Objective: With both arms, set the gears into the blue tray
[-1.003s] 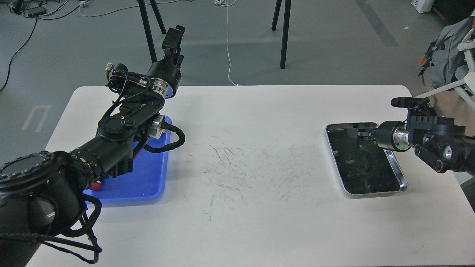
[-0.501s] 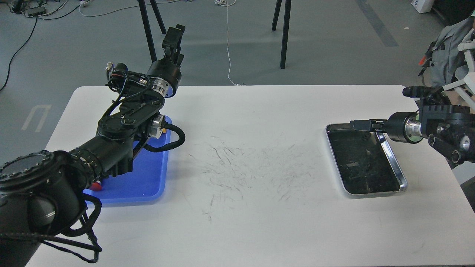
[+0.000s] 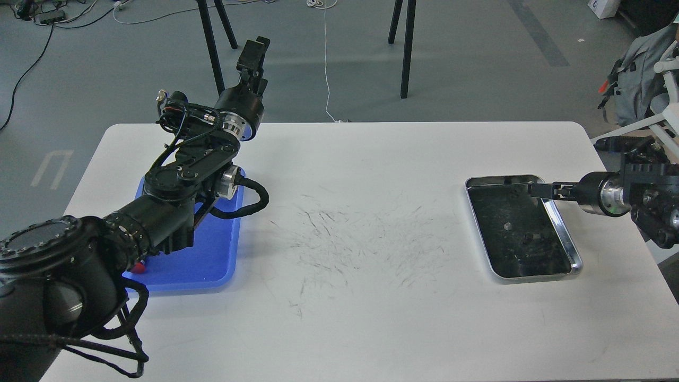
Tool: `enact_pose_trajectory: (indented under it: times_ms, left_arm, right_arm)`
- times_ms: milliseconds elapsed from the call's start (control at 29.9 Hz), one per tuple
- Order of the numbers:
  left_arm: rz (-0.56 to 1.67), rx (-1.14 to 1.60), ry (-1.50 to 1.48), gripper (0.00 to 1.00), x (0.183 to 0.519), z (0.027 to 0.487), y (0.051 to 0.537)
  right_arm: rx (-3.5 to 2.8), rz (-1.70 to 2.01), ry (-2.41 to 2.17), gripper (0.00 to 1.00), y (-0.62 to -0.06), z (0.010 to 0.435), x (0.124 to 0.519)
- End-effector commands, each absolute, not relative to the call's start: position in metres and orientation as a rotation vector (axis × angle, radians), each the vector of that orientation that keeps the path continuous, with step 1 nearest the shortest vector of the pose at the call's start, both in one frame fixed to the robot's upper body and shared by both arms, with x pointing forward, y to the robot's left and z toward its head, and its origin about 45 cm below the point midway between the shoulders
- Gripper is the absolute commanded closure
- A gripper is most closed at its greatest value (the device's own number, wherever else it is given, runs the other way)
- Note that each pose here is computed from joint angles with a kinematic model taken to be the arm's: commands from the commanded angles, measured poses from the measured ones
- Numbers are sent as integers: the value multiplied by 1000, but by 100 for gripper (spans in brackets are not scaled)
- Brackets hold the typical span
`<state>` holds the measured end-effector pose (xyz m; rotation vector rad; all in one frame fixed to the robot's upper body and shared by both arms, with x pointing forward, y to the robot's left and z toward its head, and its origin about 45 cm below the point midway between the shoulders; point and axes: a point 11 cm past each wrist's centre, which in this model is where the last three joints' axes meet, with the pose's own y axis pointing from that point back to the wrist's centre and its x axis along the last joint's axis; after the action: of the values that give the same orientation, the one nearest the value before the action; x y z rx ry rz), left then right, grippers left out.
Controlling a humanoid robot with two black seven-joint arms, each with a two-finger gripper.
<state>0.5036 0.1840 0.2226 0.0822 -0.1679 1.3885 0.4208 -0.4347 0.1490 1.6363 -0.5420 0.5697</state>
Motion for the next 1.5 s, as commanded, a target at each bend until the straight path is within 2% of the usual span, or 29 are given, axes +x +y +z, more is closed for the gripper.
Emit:
enact_pose_trajectory:
  times_ms: [0, 568, 1069, 1471]
  left_arm:
    - [1391, 84, -170, 0, 504, 223, 186]
    - [1399, 92, -180, 0, 505, 224, 195]
    - [1393, 88, -174, 0, 504, 223, 189]
    - [1391, 87, -172, 0, 504, 223, 186]
  right_arm:
    - [1639, 585, -559, 10, -425, 140, 423]
    - [1749, 571, -499, 10, -379, 127, 425]
    - [1635, 543, -409, 5, -420, 135, 414]
    - [1564, 583, -424, 4, -441, 166, 426]
